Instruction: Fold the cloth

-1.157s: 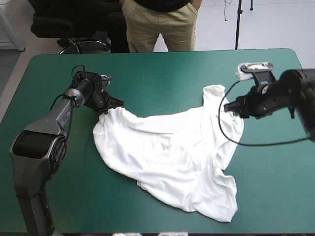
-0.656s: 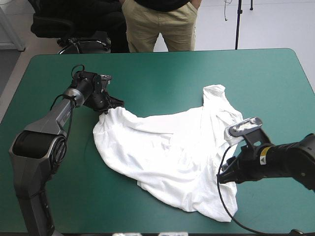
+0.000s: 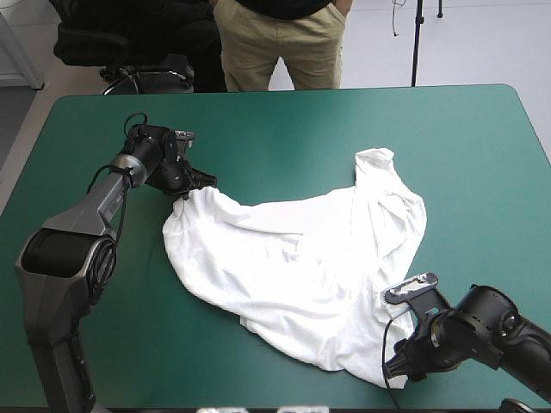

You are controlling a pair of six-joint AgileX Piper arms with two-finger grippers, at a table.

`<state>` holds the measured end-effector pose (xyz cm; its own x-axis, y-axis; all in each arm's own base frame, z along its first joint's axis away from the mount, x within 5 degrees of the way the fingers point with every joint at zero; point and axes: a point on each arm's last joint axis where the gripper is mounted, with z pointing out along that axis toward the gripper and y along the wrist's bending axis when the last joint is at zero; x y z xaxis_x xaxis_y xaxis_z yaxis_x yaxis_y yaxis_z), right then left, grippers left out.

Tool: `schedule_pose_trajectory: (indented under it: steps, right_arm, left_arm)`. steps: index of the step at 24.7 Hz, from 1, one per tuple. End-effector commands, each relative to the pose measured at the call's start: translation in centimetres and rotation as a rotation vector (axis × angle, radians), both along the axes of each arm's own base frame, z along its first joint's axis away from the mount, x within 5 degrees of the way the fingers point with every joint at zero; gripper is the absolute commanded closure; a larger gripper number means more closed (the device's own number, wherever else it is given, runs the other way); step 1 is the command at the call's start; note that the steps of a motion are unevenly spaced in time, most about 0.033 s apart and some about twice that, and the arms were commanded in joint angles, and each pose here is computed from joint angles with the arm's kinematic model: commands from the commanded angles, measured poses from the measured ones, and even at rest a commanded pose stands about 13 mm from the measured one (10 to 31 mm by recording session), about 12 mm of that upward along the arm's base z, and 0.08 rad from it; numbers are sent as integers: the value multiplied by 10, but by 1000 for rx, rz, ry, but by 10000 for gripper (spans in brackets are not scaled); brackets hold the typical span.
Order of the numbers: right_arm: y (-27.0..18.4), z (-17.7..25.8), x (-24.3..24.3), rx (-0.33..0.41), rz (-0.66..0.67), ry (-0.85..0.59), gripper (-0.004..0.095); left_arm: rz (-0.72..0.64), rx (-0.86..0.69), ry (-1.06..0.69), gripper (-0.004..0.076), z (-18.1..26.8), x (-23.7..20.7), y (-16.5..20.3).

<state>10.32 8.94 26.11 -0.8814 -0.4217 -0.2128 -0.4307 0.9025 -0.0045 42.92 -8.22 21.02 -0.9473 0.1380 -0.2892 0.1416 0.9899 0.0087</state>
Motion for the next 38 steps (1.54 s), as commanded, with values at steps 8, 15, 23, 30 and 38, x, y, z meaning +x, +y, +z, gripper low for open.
schedule_pose_trajectory:
  steps: [8, 15, 23, 30, 38]
  right_arm:
    - [26, -30, 26, 26, 8, -14, 336]
    - [38, -57, 38, -44, 9, 64, 434]
    - [42, -61, 39, -29, -17, 96, 920]
    - [46, 7, 76, -47, 17, -182, 926]
    - [5, 161, 137, 161, -23, -620, 926]
  left_arm:
    - [9, -10, -42, 739, 16, -1, 2]
    - [9, -9, -42, 739, 16, -1, 2]
    - [8, -9, -46, 739, 16, 0, 2]
    - [7, -25, -164, 739, 69, -16, 6]
    - [-15, -34, -423, 739, 169, -67, 18]
